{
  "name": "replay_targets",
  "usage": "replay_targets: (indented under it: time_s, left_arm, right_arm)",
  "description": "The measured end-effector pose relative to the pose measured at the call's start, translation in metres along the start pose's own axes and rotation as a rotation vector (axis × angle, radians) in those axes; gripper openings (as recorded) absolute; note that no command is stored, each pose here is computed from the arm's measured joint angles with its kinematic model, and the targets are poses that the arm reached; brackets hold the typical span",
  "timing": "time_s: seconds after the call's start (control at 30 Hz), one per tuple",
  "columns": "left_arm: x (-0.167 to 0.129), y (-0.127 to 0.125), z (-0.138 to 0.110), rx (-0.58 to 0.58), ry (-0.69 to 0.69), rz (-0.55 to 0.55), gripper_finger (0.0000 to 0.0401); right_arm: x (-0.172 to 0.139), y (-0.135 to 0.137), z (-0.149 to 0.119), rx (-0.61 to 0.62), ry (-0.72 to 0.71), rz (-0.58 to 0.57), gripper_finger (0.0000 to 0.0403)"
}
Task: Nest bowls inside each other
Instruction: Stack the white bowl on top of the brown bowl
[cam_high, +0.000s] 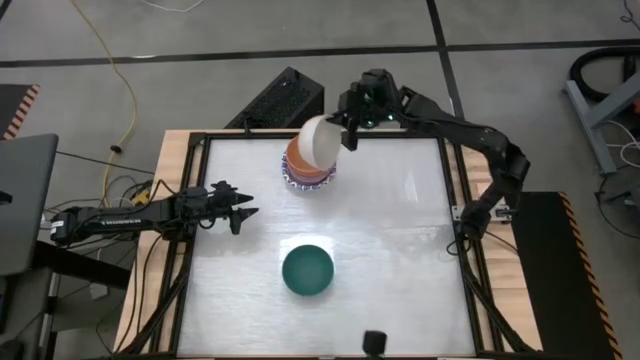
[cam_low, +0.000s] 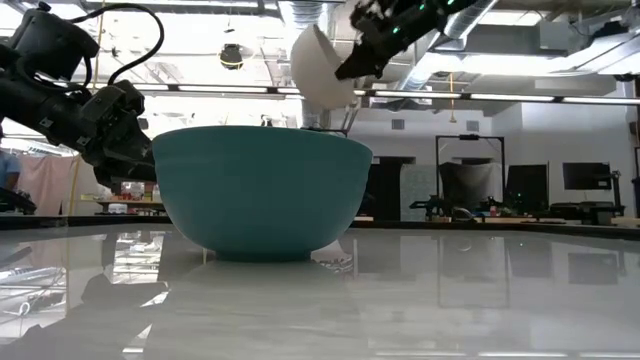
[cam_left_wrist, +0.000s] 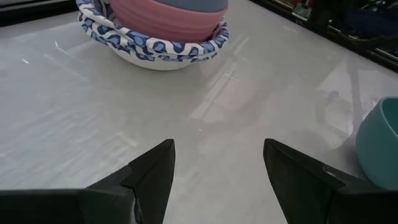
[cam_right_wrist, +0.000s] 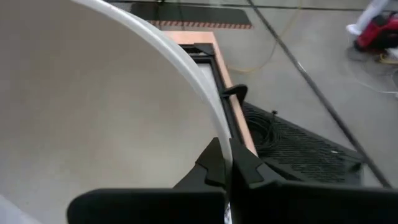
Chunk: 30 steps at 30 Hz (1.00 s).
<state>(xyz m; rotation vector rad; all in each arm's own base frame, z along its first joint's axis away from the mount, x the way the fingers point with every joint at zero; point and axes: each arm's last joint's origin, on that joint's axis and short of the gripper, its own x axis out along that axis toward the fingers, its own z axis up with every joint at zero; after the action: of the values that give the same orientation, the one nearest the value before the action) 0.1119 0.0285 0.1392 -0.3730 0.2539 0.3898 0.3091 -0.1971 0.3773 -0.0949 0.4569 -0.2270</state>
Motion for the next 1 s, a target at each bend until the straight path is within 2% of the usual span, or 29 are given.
replay_targets:
  time_s: [0.1, 0.3, 0.47, 0.73, 1.0]
  left_arm:
    - [0.000, 0.000, 0.000, -0.007, -0.001, 0.002, 0.0235]
    - [0.000, 0.000, 0.000, -0.012, -0.001, 0.003, 0.0235]
    - [0.000, 0.000, 0.000, -0.010, 0.000, 0.001, 0.0235]
    - [0.000, 0.000, 0.000, -0.013, 0.002, -0.005, 0.0235]
    - [0.000, 0.000, 0.000, -0.032, 0.003, -0.006, 0.0235]
  right_arm:
    - [0.019, -0.014, -0.002, 0.017, 0.010, 0.012, 0.0009]
    - [0.053, -0.037, -0.002, 0.063, 0.150, 0.048, 0.0010]
    - [0.077, -0.050, 0.003, 0.083, 0.210, 0.068, 0.0010]
    - [0.095, -0.051, -0.010, 0.119, 0.406, 0.146, 0.0011]
    - [0.103, -0.052, -0.020, 0.161, 0.460, 0.157, 0.0029]
